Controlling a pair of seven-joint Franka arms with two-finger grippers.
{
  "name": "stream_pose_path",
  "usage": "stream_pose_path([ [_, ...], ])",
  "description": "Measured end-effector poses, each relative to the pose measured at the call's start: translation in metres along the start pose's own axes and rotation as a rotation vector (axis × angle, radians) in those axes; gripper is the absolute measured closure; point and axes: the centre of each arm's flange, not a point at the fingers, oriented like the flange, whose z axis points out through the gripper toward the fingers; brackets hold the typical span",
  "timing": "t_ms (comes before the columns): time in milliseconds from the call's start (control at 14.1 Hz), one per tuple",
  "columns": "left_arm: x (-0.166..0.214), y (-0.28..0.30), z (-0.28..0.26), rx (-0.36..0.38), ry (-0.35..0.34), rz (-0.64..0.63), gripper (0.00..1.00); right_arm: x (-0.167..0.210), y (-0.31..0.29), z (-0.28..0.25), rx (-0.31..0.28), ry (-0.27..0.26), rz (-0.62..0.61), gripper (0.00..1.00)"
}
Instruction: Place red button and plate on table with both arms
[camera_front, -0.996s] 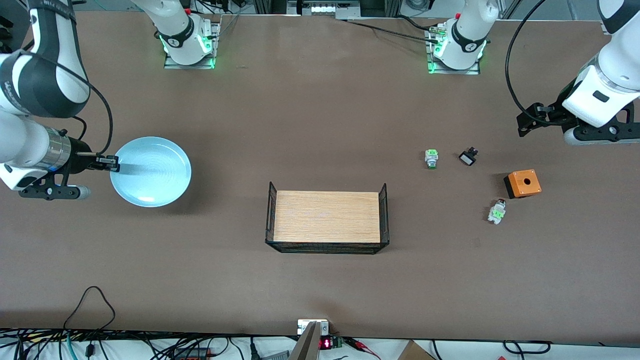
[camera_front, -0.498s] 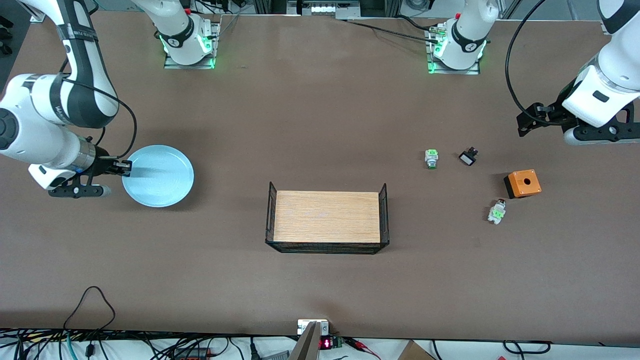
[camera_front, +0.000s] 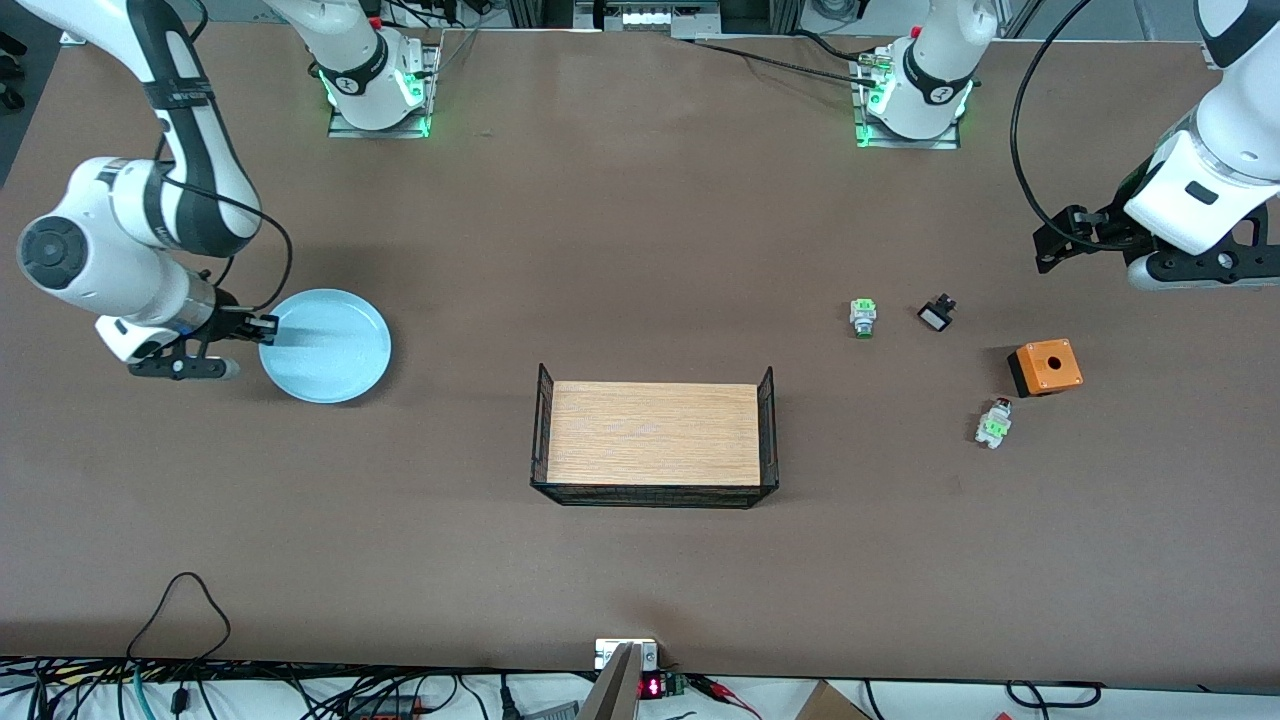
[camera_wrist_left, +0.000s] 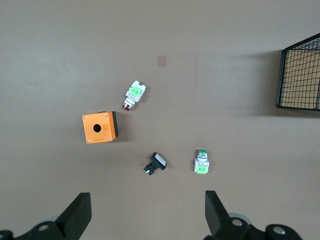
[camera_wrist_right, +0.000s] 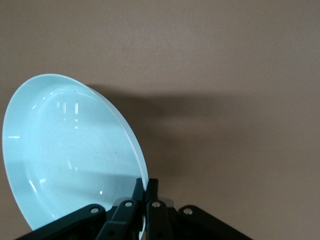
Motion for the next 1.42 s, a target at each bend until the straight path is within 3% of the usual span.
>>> stream_pose_path([
  [640, 0.0, -0.001, 0.0, 0.0, -0.002, -0.002, 0.0, -0.017, 0.029, 0.049, 0.004, -0.02, -0.064, 0.96],
  [783, 0.0, -0.002, 0.0, 0.0, -0.002, -0.003, 0.0, -0.016, 0.025, 0.048, 0.005, -0.02, -0.048, 0.83],
  [1067, 0.0, -0.002, 0.0, 0.0, -0.003, -0.004, 0.0, -0.008, 0.019, 0.023, 0.009, -0.02, -0.04, 0.44],
  [1352, 0.0, -0.003, 0.0, 0.0, -0.004, -0.005, 0.0, 0.016, 0.022, -0.068, 0.016, -0.045, -0.026, 0.02],
  [1423, 0.0, -0.003, 0.001, 0.0, -0.004, -0.005, 0.0, 0.021, 0.023, -0.096, 0.017, -0.043, -0.025, 0.0],
])
